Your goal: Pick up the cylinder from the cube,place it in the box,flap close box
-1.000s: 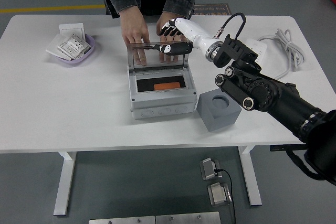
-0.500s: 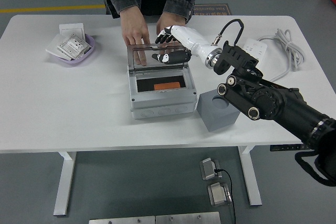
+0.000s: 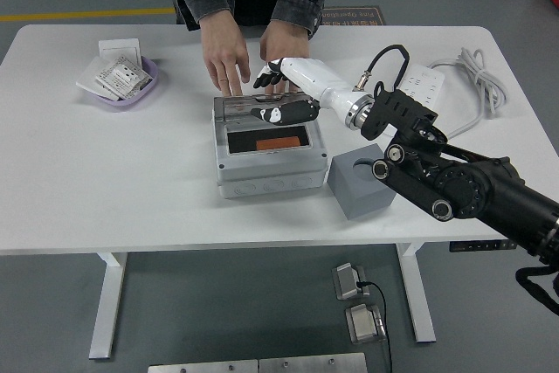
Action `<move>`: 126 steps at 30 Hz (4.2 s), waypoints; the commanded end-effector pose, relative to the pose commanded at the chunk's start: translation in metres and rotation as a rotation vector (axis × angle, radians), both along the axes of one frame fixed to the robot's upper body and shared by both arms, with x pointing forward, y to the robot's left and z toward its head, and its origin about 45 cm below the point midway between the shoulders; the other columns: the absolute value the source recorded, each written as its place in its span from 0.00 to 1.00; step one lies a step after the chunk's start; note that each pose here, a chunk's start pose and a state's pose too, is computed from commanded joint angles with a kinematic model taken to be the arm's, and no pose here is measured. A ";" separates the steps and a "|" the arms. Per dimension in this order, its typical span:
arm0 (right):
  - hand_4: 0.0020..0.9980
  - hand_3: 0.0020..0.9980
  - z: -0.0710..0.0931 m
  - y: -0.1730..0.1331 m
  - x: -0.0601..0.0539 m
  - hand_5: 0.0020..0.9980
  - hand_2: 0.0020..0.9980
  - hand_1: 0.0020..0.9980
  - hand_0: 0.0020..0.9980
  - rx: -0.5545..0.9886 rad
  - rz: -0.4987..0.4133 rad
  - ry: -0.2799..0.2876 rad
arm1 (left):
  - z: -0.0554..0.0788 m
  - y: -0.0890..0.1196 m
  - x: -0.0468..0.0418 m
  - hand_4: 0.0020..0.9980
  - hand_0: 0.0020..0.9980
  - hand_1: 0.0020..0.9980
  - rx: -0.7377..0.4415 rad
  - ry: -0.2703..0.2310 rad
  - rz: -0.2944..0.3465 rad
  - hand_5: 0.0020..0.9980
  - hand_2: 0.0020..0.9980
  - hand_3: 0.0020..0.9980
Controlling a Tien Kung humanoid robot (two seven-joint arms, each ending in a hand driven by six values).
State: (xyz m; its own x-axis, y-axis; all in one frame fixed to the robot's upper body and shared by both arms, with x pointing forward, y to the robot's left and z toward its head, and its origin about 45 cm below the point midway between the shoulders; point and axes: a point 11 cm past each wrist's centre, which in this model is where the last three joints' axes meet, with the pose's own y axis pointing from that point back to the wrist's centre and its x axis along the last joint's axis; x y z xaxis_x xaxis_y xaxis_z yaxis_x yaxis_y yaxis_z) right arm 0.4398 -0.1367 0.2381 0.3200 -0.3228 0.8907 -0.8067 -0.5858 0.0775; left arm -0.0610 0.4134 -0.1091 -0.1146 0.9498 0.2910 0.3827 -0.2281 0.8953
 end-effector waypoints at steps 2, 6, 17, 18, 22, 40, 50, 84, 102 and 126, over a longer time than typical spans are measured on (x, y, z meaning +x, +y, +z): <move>0.79 0.63 -0.001 0.000 -0.004 0.44 0.65 0.65 0.64 -0.003 0.010 0.001 | 0.000 0.000 -0.0004 0.78 0.71 0.73 -0.001 0.001 -0.001 0.62 0.68 0.72; 0.79 0.62 -0.004 -0.001 -0.011 0.44 0.66 0.65 0.62 -0.003 0.021 0.011 | 0.000 -0.001 -0.0011 0.79 0.71 0.73 -0.002 0.001 -0.001 0.62 0.68 0.73; 0.78 0.63 -0.009 -0.008 -0.024 0.43 0.66 0.65 0.60 0.002 0.027 0.018 | -0.001 -0.003 -0.0014 0.79 0.71 0.73 -0.008 0.005 -0.007 0.61 0.68 0.72; 0.78 0.63 -0.009 -0.008 -0.025 0.43 0.66 0.65 0.60 0.003 0.027 0.018 | -0.001 -0.004 -0.0015 0.79 0.71 0.73 -0.009 0.006 -0.008 0.61 0.68 0.72; 0.78 0.63 -0.011 -0.009 -0.026 0.43 0.66 0.65 0.60 0.007 0.024 0.022 | -0.001 -0.005 -0.0019 0.79 0.71 0.73 -0.012 0.007 -0.009 0.61 0.68 0.72; 0.77 0.63 -0.019 -0.008 -0.036 0.41 0.66 0.64 0.60 0.057 0.013 0.052 | -0.002 -0.007 -0.0012 0.78 0.71 0.73 -0.017 0.005 -0.010 0.61 0.68 0.72; 0.76 0.63 -0.017 -0.014 -0.035 0.40 0.66 0.64 0.59 0.065 -0.003 0.048 | -0.002 -0.007 -0.0027 0.78 0.71 0.73 -0.016 0.012 -0.008 0.60 0.68 0.72; 0.77 0.61 -0.011 -0.170 -0.077 0.41 0.64 0.61 0.59 0.818 -0.458 0.043 | 0.000 -0.007 -0.0107 0.78 0.71 0.73 -0.025 0.042 0.022 0.59 0.68 0.72; 0.80 0.63 -0.012 -0.245 -0.106 0.43 0.65 0.62 0.65 1.051 -0.657 -0.015 | 0.002 0.001 -0.0044 0.79 0.71 0.73 -0.012 0.034 0.028 0.60 0.68 0.72; 0.83 0.63 0.002 -0.266 -0.115 0.47 0.64 0.62 0.67 1.047 -0.686 -0.066 | 0.005 0.010 -0.0050 0.79 0.71 0.73 0.004 0.034 0.030 0.59 0.68 0.72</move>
